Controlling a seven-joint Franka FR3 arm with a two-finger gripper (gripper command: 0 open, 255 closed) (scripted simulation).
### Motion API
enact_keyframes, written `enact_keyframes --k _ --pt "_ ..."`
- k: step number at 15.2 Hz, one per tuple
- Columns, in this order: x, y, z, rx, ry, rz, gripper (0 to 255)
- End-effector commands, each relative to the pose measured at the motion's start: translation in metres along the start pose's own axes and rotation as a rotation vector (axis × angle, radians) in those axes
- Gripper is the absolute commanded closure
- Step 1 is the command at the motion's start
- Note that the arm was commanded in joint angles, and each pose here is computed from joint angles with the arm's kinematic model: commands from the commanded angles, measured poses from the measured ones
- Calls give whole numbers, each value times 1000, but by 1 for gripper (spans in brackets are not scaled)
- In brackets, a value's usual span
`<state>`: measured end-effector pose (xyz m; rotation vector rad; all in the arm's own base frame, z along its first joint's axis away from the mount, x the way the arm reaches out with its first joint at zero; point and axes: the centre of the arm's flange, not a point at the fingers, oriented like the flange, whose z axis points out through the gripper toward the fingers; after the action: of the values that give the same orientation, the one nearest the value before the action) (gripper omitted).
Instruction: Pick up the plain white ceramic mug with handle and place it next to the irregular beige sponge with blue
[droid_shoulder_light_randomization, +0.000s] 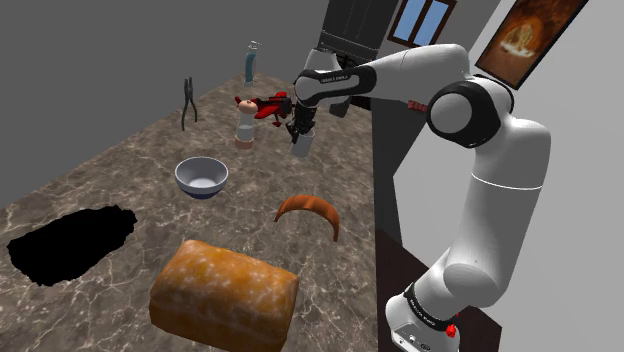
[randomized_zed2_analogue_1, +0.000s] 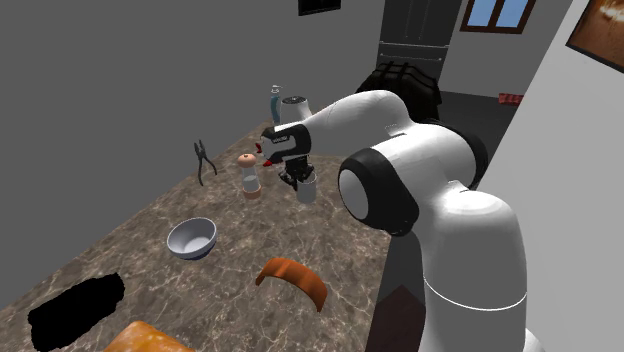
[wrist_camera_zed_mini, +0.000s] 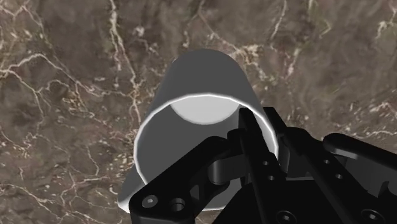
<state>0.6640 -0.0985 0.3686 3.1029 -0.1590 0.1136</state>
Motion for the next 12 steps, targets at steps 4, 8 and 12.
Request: enact_keyframes --k 4,8,12 --pt "3 0 -27 0 0 0 255" --pt "4 0 -48 0 0 0 255" --pt "6 1 -69 0 0 0 255"
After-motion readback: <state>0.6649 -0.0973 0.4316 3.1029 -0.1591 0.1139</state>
